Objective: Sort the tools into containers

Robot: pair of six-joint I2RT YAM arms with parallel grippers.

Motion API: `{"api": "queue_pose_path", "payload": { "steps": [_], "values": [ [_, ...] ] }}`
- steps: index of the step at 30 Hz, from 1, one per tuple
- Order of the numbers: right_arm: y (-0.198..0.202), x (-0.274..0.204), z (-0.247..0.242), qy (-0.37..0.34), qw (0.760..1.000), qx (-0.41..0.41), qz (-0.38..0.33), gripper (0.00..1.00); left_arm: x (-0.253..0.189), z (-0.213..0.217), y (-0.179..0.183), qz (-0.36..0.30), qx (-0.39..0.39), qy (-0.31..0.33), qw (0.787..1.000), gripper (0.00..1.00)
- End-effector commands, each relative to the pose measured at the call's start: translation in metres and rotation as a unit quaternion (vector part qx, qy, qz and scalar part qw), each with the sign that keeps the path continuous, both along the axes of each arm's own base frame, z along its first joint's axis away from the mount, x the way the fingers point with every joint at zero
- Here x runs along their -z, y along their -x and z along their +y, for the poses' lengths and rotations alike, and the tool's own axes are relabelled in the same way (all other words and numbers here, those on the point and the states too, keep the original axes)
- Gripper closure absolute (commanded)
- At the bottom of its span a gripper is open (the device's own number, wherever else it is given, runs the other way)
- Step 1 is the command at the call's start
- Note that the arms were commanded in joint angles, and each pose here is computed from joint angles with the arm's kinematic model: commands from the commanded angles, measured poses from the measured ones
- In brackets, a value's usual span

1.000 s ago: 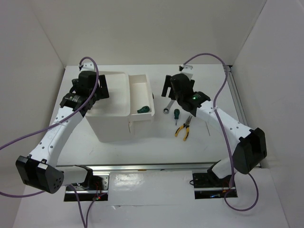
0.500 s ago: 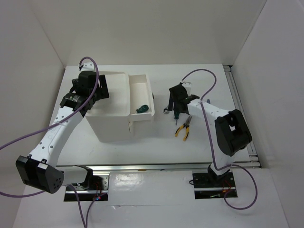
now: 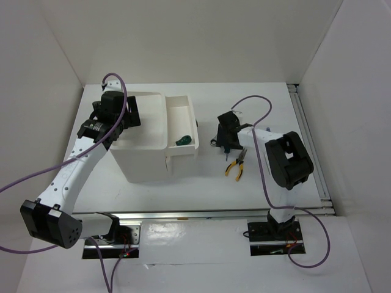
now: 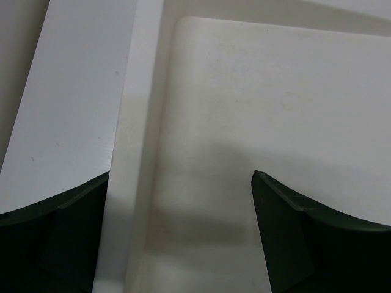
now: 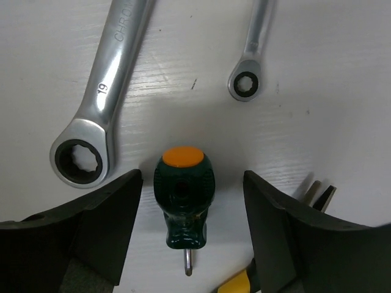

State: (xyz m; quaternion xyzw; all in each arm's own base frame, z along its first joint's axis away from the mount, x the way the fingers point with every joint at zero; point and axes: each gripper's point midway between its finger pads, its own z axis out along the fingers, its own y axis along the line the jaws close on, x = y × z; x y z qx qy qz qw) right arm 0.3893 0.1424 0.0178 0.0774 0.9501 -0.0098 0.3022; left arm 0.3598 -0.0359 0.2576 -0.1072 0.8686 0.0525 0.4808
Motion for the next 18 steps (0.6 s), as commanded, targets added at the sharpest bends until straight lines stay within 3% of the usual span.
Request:
{"api": "queue_pose_path", "payload": {
  "steps": [1,3,4,5,6,10,15,18],
  "values": [
    [-0.009,-0.002,0.004,-0.020,1.000,0.000,-0.017,0.27,0.043,-0.033,0.009,0.076,0.065,0.031,0.995,0.02],
    [-0.009,0.000,0.000,-0.020,1.000,0.004,-0.018,0.44,0.043,-0.033,0.009,0.076,0.065,0.031,0.995,0.02],
    [-0.009,0.000,0.000,-0.020,1.000,0.004,-0.018,0.56,0.043,-0.033,0.009,0.076,0.065,0.031,0.995,0.02],
    [-0.010,-0.004,0.000,-0.023,0.999,0.004,-0.023,0.79,0.043,-0.033,0.009,0.076,0.065,0.031,0.995,0.02],
    [-0.011,-0.008,0.000,-0.024,0.999,0.004,-0.027,0.86,0.043,-0.033,0.009,0.076,0.065,0.031,0.995,0.02],
    [-0.009,-0.043,0.000,-0.037,0.998,0.008,-0.049,0.94,0.043,-0.033,0.009,0.076,0.065,0.031,0.995,0.02],
    [-0.015,-0.156,0.014,-0.077,0.982,0.010,-0.171,0.94,0.046,-0.034,0.008,0.080,0.064,0.030,0.994,0.02],
    [-0.008,-0.233,0.050,-0.124,0.959,-0.041,-0.252,0.94,0.046,-0.034,0.008,0.080,0.064,0.030,0.994,0.02]
  ]
}}
